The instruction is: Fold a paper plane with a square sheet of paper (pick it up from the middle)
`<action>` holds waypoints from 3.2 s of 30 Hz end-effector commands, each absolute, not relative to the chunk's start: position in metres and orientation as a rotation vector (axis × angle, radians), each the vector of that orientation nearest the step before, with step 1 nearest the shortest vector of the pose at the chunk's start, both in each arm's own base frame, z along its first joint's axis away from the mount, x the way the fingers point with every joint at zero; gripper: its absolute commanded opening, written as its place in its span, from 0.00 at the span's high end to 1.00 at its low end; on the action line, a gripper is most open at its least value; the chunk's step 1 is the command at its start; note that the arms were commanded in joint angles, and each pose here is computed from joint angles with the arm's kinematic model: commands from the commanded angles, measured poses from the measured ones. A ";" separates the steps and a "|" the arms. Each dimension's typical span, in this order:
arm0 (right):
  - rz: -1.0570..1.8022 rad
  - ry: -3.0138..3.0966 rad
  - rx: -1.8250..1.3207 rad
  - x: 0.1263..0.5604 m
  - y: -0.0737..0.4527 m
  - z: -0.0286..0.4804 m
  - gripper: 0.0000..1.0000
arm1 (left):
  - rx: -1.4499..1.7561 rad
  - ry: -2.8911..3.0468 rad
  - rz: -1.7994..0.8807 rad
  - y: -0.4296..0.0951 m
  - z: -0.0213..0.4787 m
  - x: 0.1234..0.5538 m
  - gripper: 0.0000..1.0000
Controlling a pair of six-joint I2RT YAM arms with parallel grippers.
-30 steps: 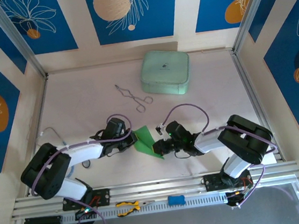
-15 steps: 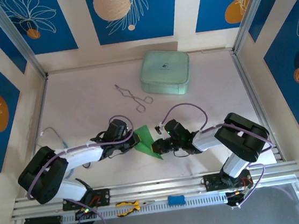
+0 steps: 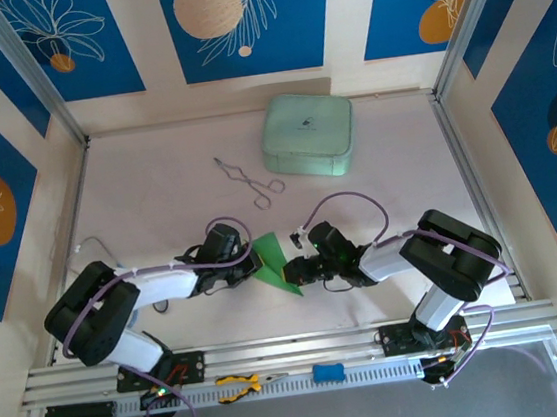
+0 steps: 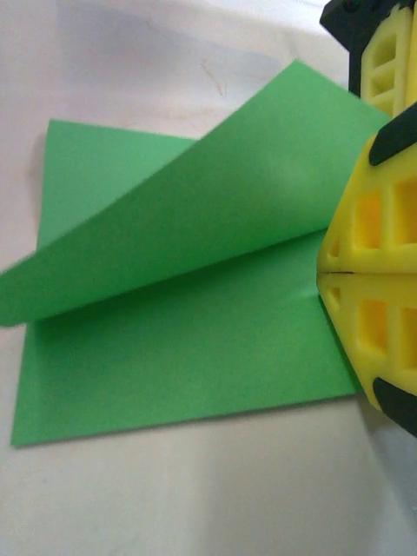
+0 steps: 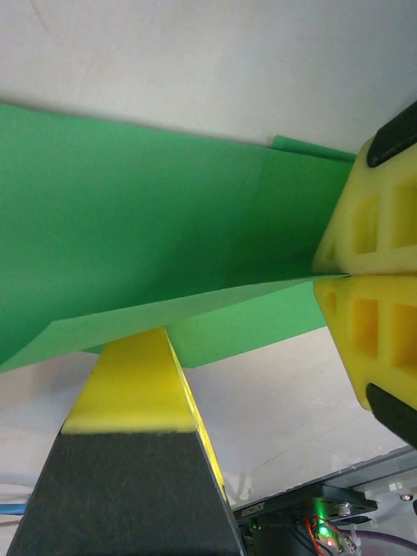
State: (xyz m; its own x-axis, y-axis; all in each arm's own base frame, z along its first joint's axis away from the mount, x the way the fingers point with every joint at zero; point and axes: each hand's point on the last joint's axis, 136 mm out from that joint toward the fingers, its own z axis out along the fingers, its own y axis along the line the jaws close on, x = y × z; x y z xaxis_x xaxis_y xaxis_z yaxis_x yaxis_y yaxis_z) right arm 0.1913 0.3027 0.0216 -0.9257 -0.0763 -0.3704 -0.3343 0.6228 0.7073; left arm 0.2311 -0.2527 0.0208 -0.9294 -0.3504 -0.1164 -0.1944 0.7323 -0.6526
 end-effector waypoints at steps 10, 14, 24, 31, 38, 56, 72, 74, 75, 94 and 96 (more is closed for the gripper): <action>1.241 2.550 -0.296 0.188 0.298 0.018 0.91 | -0.476 2.791 -0.862 -0.237 -0.007 0.215 1.00; 1.260 2.545 -0.282 0.189 0.297 0.019 0.91 | -0.473 2.794 -0.849 -0.236 -0.007 0.215 1.00; 1.278 2.560 -0.261 0.189 0.295 0.015 0.91 | -0.475 2.792 -0.845 -0.236 -0.007 0.216 1.00; 1.279 2.586 -0.239 0.189 0.293 0.011 0.91 | -0.451 2.791 -0.820 -0.235 -0.003 0.219 1.00; 1.288 2.603 -0.224 0.189 0.292 0.009 0.92 | -0.369 2.736 -0.836 -0.241 0.019 0.229 0.98; 1.321 2.670 -0.155 0.190 0.289 0.004 0.92 | -0.286 2.601 -1.017 -0.264 0.052 0.236 0.98; 1.325 2.679 -0.127 0.190 0.286 0.003 0.92 | -0.247 2.536 -1.167 -0.289 0.062 0.245 0.97; 1.324 2.679 -0.125 0.190 0.286 0.003 0.91 | -0.256 2.547 -1.162 -0.290 0.058 0.245 0.97; 1.323 2.680 -0.126 0.190 0.286 0.003 0.91 | -0.261 2.554 -1.158 -0.290 0.055 0.245 0.98; 1.308 2.697 -0.118 0.190 0.285 0.002 0.91 | -0.293 2.588 -1.127 -0.293 0.037 0.250 0.98; 1.305 2.701 -0.116 0.190 0.284 0.001 0.91 | -0.292 2.592 -1.124 -0.293 0.036 0.250 0.98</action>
